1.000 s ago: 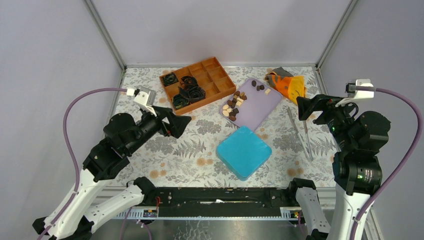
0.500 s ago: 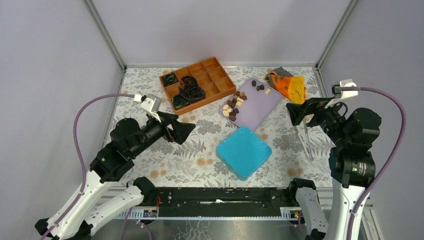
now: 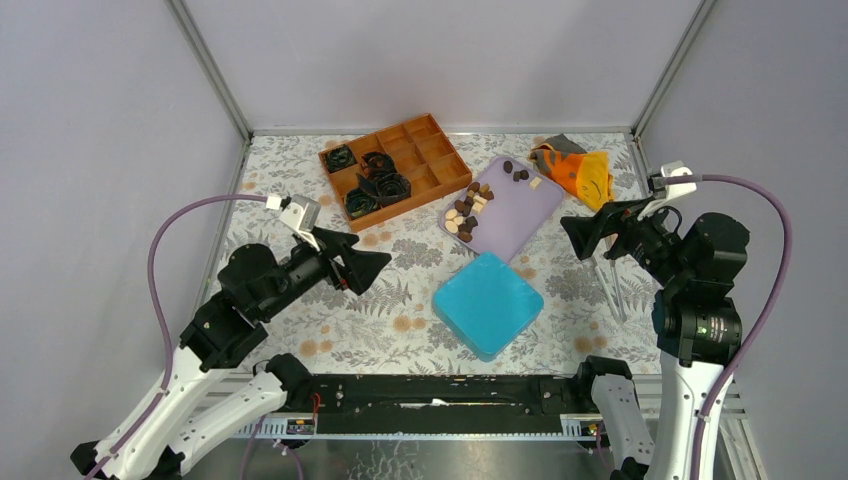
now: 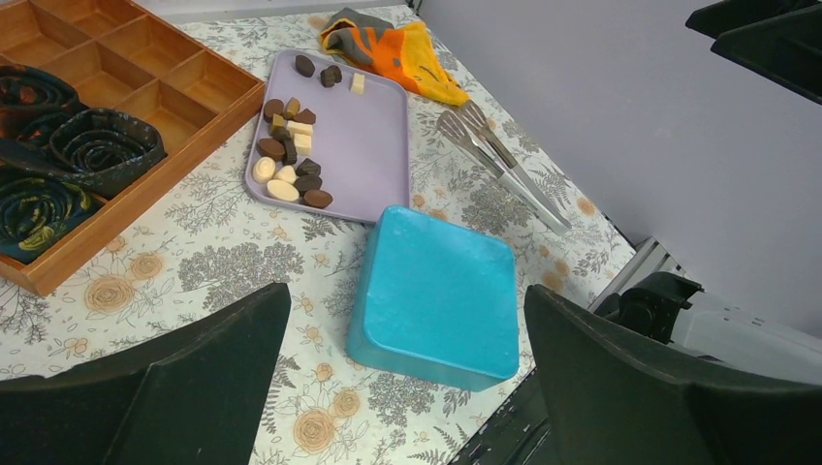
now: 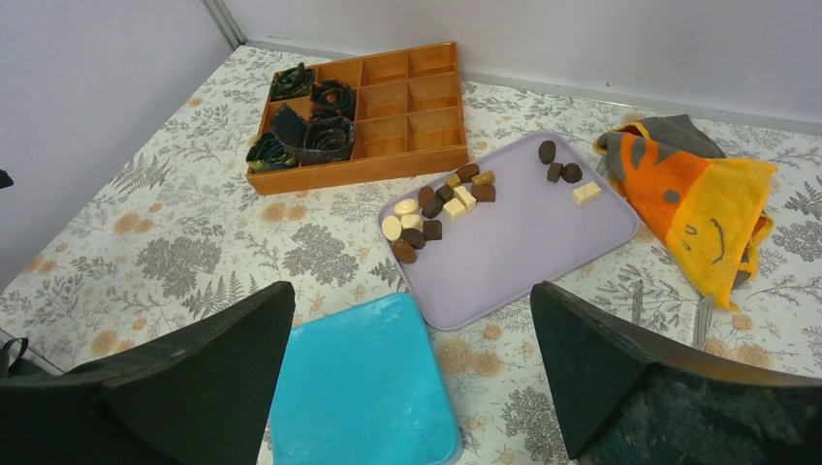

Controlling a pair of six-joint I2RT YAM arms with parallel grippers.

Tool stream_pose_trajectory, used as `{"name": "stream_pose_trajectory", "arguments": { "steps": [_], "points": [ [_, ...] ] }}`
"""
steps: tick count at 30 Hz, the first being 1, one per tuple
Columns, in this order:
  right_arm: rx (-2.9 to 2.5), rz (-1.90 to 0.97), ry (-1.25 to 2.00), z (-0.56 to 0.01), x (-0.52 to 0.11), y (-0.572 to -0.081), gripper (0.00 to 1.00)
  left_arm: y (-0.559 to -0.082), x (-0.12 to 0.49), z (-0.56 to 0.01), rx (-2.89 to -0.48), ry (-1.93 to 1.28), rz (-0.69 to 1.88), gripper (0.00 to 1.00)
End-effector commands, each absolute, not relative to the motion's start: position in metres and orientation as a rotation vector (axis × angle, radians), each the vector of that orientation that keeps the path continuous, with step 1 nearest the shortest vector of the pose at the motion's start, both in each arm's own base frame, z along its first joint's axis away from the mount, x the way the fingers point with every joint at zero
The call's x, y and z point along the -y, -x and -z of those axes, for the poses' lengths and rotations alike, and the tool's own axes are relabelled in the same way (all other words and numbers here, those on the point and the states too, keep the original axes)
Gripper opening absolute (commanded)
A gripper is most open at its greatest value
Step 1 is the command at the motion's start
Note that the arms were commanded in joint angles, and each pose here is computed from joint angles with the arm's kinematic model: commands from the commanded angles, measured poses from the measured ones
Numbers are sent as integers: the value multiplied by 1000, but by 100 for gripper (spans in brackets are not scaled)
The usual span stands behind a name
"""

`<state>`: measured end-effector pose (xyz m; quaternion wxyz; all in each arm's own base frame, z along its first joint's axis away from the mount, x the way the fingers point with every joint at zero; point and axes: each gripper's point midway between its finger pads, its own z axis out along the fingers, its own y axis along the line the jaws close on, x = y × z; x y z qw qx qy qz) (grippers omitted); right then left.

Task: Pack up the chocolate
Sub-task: Reset both arms

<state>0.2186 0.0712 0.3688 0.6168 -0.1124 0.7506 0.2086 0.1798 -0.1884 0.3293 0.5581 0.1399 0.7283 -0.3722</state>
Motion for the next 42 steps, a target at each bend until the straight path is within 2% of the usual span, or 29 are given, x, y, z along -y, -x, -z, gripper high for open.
{"name": "stream_pose_trajectory", "arguments": {
  "steps": [1,42],
  "points": [
    [-1654,-473,308,-388,-75,-215,100,-180,190,-343,-1654,-321,906,99],
    [-1652,-456,286,-388,-72,-214,100,-185,177,-337,-1665,-283,830,99]
  ]
}}
